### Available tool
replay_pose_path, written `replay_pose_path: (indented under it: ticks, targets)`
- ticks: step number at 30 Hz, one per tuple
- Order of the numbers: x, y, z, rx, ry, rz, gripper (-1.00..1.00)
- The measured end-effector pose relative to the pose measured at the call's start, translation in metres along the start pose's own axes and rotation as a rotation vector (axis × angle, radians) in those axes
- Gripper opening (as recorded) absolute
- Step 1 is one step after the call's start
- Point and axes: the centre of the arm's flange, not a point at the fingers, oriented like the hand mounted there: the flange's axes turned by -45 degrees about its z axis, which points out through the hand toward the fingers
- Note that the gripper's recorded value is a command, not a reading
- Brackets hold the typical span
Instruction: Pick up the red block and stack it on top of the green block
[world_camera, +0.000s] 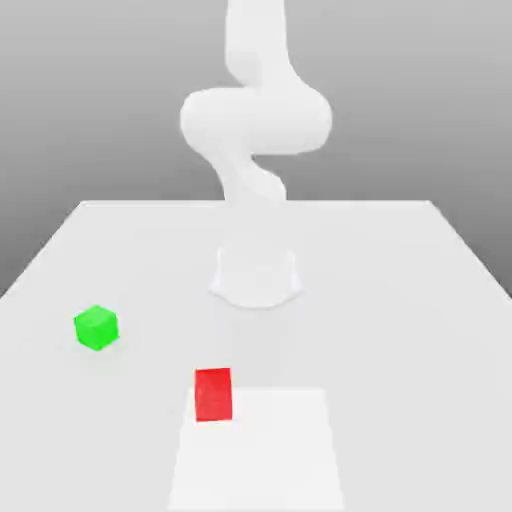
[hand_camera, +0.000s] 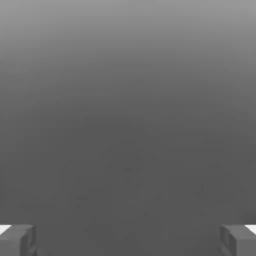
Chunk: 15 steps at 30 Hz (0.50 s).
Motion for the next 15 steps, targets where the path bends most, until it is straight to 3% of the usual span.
replay_pose_path:
  ticks: [8, 15]
  targets:
    - [-0.093, 0.036, 0.182, 0.035, -0.296, -0.007, 0.0]
    - [-0.237, 0.049, 0.291, 0.025, -0.577, -0.059, 0.0]
